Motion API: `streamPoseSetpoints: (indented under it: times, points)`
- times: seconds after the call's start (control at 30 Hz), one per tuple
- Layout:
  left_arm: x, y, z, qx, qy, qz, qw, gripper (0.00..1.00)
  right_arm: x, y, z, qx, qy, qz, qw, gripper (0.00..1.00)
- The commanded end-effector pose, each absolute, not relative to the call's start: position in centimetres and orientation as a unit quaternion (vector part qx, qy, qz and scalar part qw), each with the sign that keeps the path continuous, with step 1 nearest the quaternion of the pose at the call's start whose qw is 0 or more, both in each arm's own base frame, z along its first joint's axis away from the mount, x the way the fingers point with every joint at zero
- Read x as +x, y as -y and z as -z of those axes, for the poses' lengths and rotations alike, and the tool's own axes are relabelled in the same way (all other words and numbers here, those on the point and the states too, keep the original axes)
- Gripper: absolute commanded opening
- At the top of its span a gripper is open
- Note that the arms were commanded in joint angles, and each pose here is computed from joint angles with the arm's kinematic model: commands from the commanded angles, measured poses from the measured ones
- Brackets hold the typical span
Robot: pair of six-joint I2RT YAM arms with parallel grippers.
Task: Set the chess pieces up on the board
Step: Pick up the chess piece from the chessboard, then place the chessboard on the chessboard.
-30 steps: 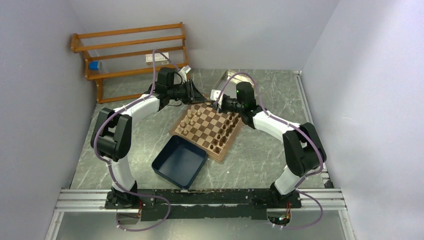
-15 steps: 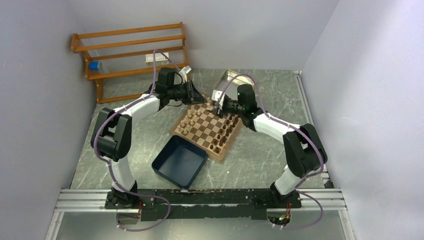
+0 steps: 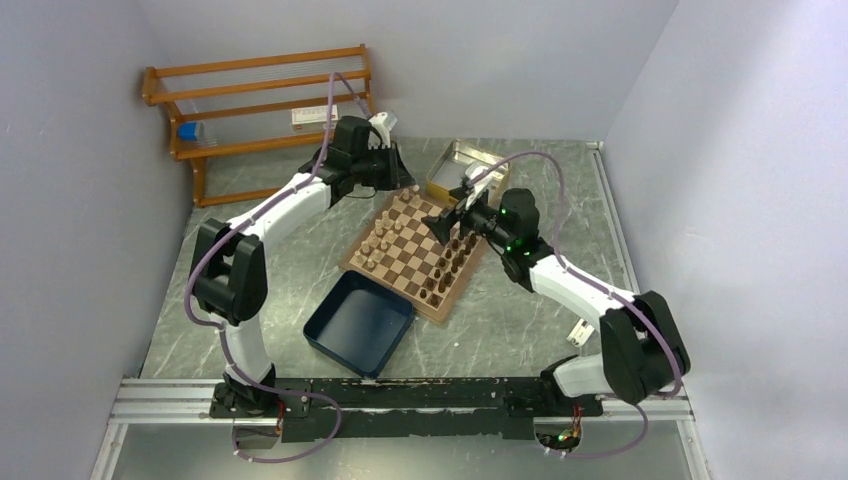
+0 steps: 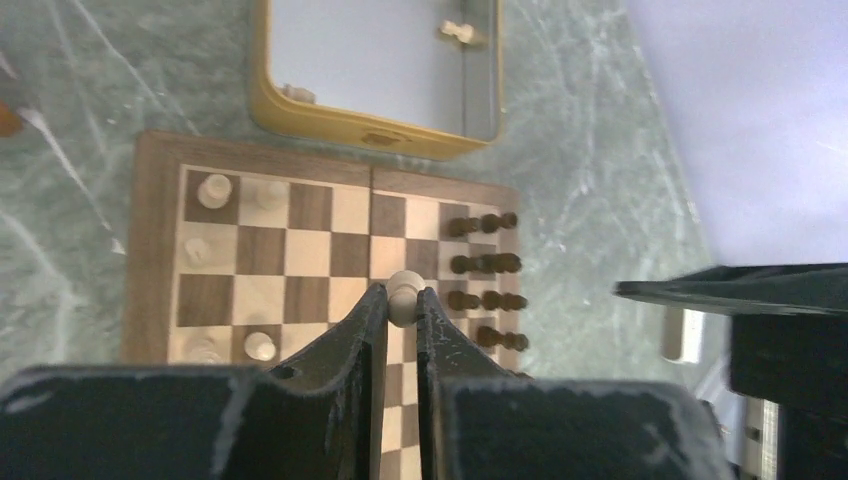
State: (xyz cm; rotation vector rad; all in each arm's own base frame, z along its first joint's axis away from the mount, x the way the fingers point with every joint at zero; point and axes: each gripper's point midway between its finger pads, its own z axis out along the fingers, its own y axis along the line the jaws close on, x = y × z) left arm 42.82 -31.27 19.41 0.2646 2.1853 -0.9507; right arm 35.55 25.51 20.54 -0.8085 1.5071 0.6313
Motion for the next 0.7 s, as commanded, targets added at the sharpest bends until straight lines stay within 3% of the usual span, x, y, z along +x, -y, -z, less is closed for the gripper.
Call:
streamPoseSetpoints:
  times: [0.0, 0.27, 0.67]
  points:
    - [44.8, 30.3, -18.7, 0.115, -0.866, 0.246, 0.421, 0.14, 36.6, -22.5, -22.7, -0.184, -0.713, -0.272, 0.62, 1.0]
    - [45.9, 30.8, -13.9, 0.12, -0.885, 0.16, 0.42, 0.12, 35.2, -19.4, -24.3, -0.103, -0.725, -0.25, 0.634, 1.0]
    - [45.7, 31.5, -11.1, 0.137, -0.89, 0.116, 0.42, 0.12, 34.7, -17.7, -25.7, -0.094, -0.701, -0.223, 0.67, 1.0]
